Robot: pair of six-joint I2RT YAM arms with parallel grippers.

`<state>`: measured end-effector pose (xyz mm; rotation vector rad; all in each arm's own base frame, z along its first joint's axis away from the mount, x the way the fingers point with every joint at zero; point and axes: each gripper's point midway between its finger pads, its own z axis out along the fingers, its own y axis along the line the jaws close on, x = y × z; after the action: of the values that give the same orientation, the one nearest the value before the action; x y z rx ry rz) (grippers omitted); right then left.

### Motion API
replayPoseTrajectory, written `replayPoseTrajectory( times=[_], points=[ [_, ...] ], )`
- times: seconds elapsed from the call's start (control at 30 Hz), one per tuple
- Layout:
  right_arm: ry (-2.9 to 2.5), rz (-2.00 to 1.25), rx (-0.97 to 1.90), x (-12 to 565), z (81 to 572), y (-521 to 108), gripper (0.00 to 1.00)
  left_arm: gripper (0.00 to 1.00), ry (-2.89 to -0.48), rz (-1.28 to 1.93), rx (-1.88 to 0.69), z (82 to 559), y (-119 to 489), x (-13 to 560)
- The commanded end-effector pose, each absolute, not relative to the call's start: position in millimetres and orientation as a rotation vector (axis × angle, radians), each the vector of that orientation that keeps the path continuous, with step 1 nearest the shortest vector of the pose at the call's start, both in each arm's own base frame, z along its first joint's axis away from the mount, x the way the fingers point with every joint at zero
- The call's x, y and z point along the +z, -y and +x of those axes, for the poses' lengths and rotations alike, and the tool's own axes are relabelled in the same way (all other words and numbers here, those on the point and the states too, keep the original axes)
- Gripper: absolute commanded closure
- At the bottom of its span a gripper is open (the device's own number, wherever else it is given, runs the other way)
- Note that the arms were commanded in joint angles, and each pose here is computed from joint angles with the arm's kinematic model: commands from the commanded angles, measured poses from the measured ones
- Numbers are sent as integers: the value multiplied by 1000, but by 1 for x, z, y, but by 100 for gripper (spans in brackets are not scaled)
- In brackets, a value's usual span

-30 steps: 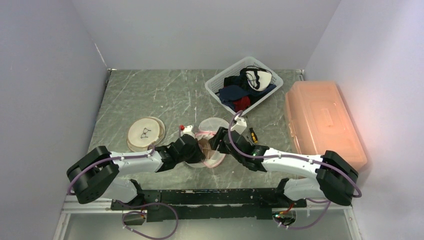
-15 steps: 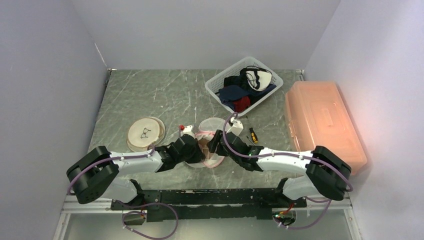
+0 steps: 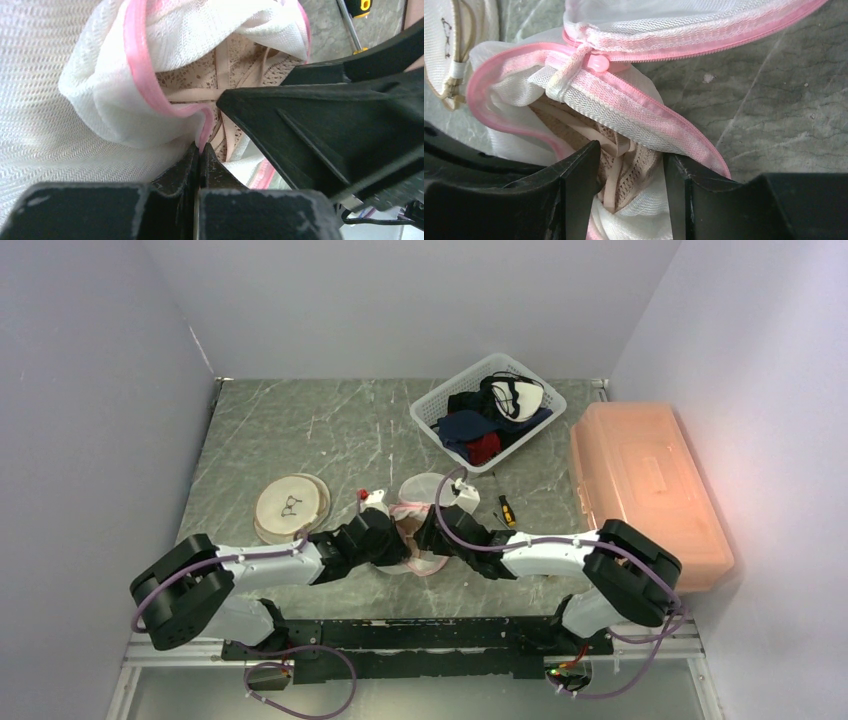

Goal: Unzip the laundry bag and remove the bra
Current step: Pick up the bra from the laundry bag.

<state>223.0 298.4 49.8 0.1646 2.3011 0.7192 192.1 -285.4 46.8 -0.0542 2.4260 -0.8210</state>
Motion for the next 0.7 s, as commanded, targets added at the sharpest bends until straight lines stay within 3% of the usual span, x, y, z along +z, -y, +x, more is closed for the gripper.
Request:
replayPoseTrajectory(
  times=[0.0,0.33,0.67],
  points=[
    [-2265,195,773,61,234,-311,49,97,-2394,-63,-837,193,285,55],
    [-2192,198,837,89,237,-313,100,97,-2398,-86,-798,190,274,55],
    [-2141,117,987,144,232,-295,100,97,-2326,-151,-690,192,237,80]
  ],
)
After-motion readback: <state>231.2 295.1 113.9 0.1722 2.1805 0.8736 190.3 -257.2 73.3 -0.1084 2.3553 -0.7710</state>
